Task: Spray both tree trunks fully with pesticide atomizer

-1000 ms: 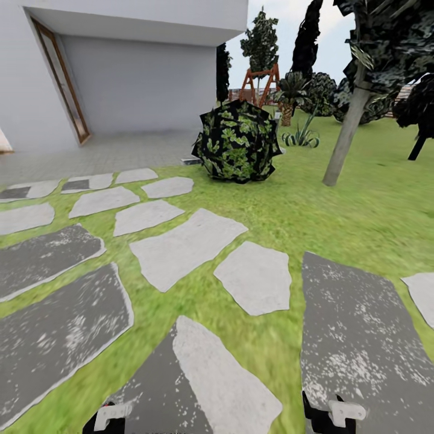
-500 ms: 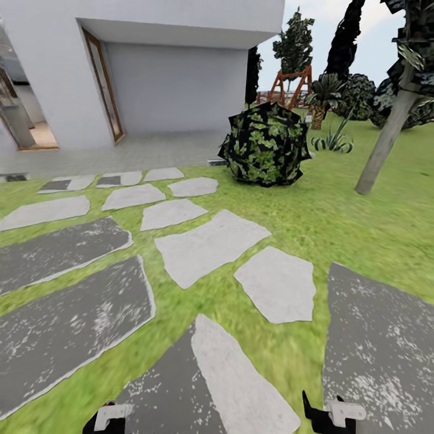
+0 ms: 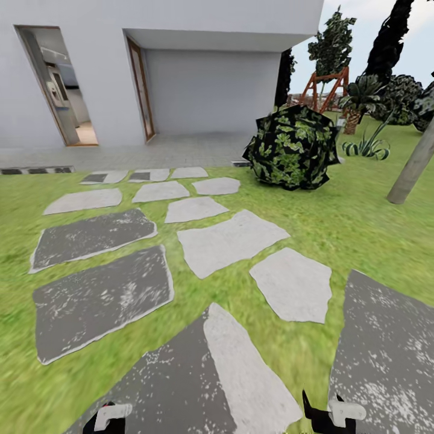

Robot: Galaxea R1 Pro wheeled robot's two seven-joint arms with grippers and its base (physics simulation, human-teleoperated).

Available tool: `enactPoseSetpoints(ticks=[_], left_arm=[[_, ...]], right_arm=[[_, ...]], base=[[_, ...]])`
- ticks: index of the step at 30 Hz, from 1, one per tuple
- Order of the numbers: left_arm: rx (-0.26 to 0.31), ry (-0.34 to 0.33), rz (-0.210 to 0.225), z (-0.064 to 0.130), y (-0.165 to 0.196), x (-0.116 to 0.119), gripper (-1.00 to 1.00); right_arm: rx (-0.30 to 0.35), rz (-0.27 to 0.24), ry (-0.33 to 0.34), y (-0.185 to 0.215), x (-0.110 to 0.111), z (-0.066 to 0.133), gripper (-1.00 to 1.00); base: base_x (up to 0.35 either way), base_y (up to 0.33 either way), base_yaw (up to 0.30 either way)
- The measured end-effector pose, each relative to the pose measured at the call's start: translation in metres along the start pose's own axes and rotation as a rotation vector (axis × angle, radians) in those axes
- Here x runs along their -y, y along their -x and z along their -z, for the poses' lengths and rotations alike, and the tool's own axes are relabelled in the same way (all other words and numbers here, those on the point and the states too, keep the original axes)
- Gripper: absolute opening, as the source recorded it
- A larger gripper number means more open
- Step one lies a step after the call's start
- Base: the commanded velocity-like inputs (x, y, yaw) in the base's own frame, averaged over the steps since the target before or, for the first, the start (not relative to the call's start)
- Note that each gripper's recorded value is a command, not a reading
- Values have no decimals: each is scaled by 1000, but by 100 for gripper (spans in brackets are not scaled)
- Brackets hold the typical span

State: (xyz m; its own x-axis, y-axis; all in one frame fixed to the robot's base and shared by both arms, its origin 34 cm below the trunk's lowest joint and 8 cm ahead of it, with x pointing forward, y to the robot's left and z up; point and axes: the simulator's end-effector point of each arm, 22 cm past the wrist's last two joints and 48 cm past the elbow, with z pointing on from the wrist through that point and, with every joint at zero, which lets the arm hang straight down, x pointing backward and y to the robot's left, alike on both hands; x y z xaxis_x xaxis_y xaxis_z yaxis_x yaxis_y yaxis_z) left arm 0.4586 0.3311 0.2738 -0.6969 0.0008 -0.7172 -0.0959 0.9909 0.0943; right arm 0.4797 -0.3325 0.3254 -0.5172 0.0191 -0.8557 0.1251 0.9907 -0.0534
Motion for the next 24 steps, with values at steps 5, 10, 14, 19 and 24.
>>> enactPoseSetpoints(ticks=[5,10,14,19,24], left_arm=[[3,0,0,0,2,0,-100],[6,1,2,0,3,0,-100],[9,1,2,0,4,0,-100],[11,1,2,0,6,0,-100],[14,1,3,0,7,0,-100]], right_arm=[[3,0,0,2,0,0,100],[7,-1,0,3,0,0,100],[9,-1,0,4,0,0,100],[13,-2,0,6,0,0,100],[16,-2,1,7,0,0,100]], base=[[-277,-166,274],[-278,-166,274],[-279,-154,274],[-281,-137,274],[-284,-123,274]])
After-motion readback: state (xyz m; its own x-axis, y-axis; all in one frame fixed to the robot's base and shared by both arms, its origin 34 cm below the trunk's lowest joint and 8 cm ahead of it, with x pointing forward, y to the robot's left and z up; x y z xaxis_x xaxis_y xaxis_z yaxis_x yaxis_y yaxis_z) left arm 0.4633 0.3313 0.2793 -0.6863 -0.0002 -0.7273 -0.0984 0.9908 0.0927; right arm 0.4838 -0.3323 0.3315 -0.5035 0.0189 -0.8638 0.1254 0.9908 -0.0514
